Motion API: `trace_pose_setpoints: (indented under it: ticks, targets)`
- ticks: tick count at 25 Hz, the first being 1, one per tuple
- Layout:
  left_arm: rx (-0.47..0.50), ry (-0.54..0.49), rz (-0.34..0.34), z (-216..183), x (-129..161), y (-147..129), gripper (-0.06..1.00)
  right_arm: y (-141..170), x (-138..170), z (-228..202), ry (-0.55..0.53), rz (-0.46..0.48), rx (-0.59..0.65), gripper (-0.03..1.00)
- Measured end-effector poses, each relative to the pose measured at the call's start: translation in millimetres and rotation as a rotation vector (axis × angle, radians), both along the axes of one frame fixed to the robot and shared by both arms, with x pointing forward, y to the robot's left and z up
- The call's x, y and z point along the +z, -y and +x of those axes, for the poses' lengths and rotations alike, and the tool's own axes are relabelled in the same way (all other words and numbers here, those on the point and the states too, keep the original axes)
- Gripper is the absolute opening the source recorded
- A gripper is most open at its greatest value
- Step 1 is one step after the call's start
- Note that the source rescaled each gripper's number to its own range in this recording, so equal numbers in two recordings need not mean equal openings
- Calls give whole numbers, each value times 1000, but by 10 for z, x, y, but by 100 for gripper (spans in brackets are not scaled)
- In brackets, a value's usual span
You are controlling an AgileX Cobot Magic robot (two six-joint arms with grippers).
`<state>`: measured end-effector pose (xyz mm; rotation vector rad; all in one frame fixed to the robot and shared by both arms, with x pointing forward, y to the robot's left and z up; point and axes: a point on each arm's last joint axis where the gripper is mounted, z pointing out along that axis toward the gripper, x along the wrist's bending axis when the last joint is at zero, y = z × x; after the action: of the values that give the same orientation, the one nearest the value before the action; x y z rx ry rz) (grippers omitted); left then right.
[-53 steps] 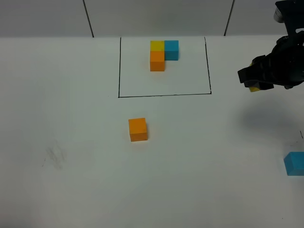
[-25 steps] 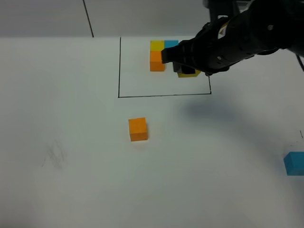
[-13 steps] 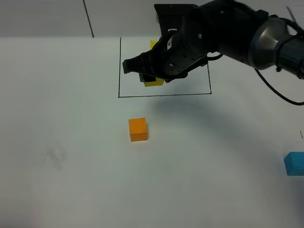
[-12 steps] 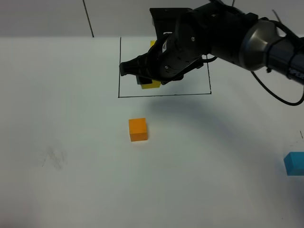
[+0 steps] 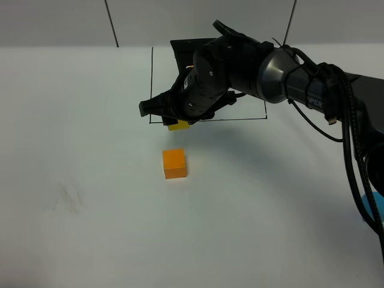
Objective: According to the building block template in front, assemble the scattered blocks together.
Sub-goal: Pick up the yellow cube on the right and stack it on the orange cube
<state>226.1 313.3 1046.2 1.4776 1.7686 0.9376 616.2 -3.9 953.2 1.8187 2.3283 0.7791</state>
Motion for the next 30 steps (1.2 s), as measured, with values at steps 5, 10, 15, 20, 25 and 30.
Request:
trace_pose_setpoints:
  ticks: [5, 10, 15, 20, 25, 30]
  targets:
    - [0, 0, 0, 0, 0, 0, 0, -40, -44, -17, 3, -6, 23, 54]
    - [0, 0, 0, 0, 0, 0, 0, -64, -33, -12, 8, 24, -9, 54]
    - [0, 0, 0, 0, 0, 0, 0, -82, -34, -27, -11, 44, -55, 54]
    - [0, 0, 0, 0, 0, 0, 0, -26, -57, -32, -3, -41, -23, 54]
    - [0, 0, 1, 0, 0, 0, 0, 21, -78, -47, -15, -106, -5, 54]
    - [-1, 0, 1, 0, 0, 0, 0, -9, -75, -69, -16, -104, -13, 54]
